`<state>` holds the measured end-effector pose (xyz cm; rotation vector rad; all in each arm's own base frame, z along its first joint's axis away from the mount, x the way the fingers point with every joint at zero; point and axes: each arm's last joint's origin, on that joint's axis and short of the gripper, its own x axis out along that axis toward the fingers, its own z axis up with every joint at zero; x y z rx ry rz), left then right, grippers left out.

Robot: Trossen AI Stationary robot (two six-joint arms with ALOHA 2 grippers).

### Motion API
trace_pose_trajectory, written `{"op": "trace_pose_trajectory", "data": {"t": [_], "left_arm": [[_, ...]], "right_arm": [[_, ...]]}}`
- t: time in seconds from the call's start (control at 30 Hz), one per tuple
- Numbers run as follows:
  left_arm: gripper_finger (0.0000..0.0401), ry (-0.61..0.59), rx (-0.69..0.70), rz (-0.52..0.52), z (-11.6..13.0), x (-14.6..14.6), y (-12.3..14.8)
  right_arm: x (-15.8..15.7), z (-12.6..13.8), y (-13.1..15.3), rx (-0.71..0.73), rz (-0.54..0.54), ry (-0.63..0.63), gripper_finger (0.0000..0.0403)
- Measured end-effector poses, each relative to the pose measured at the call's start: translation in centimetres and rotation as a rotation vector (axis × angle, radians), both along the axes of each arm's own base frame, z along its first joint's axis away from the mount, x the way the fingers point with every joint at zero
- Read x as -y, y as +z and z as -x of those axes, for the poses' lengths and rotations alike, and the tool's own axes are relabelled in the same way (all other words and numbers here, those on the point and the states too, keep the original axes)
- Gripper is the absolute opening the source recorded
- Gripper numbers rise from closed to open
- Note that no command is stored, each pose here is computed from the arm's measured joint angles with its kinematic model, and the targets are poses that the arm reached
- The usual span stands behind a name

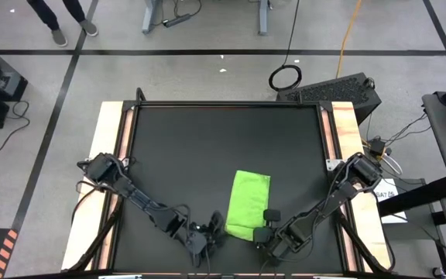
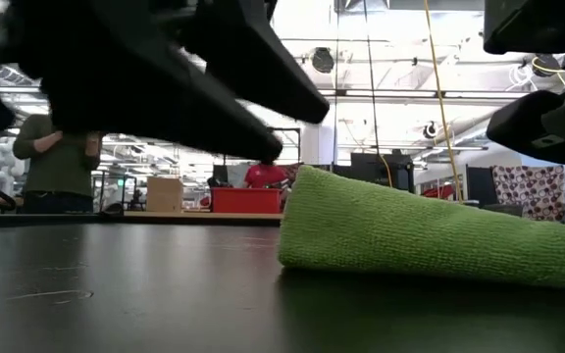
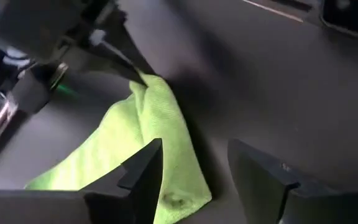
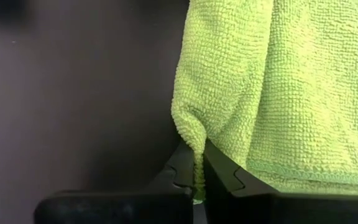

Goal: Roll towel
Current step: Roll the green towel on the table

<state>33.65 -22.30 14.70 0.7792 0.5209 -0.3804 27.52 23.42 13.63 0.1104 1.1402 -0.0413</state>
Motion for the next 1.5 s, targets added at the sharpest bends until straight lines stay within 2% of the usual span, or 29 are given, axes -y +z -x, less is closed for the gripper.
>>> {"op": "trace_pose_trajectory", "data": {"t": [0.13, 0.3, 0.43, 0.57, 0.7, 0.87, 0.97, 1.1, 1.23, 1.37, 1.5], "left_arm": [[0.0187, -0.019, -0.011, -0.074, -0.5, -0.3, -1.6], [0.0187, 0.019, -0.051, -0.107, -1.4, -1.6, -3.3], [0.0187, 0.051, -0.074, -0.085, -1.7, -2.2, -3.7], [0.0181, 0.105, -0.125, -0.011, -1.9, -2.9, -3.9], [0.0131, 0.122, -0.161, 0.053, -2.1, -3.4, -3.9], [0.0032, 0.101, -0.182, 0.067, -2.0, -3.5, -4.0], [0.0012, 0.088, -0.197, 0.083, -2.1, -3.6, -4.1], [0.0012, 0.106, -0.248, 0.193, -2.4, -4.2, -4.1], [0.0010, 0.121, -0.335, 0.354, -2.8, -5.2, -4.2], [0.0008, 0.118, -0.427, 0.517, -3.1, -6.0, -4.2], [0.0007, 0.130, -0.518, 0.666, -3.5, -6.9, -4.2]], "right_arm": [[0.2, -0.3, 0.1, -0.004, -0.018, -0.003, 0.0000], [0.1, -0.5, 0.2, 0.019, -0.037, -0.004, 0.0000], [0.0, -0.6, 0.2, 0.018, -0.049, 0.003, 0.0000], [0.0, -0.6, 0.2, 0.017, -0.052, 0.005, 0.0000], [0.0, -0.6, 0.2, 0.020, -0.051, 0.008, 0.0005], [-0.1, -0.7, 0.3, 0.031, -0.065, 0.010, 0.0007], [-0.3, -0.8, 0.4, 0.043, -0.071, 0.022, 0.0012], [-0.4, -0.7, 0.4, 0.050, -0.069, 0.039, 0.0045], [-1.0, -0.2, 0.8, 0.086, -0.029, 0.081, 0.0111], [-1.9, 0.8, 1.5, 0.162, 0.050, 0.131, 0.0176], [-3.2, 2.0, 1.8, 0.251, 0.155, 0.166, 0.0209]]}}
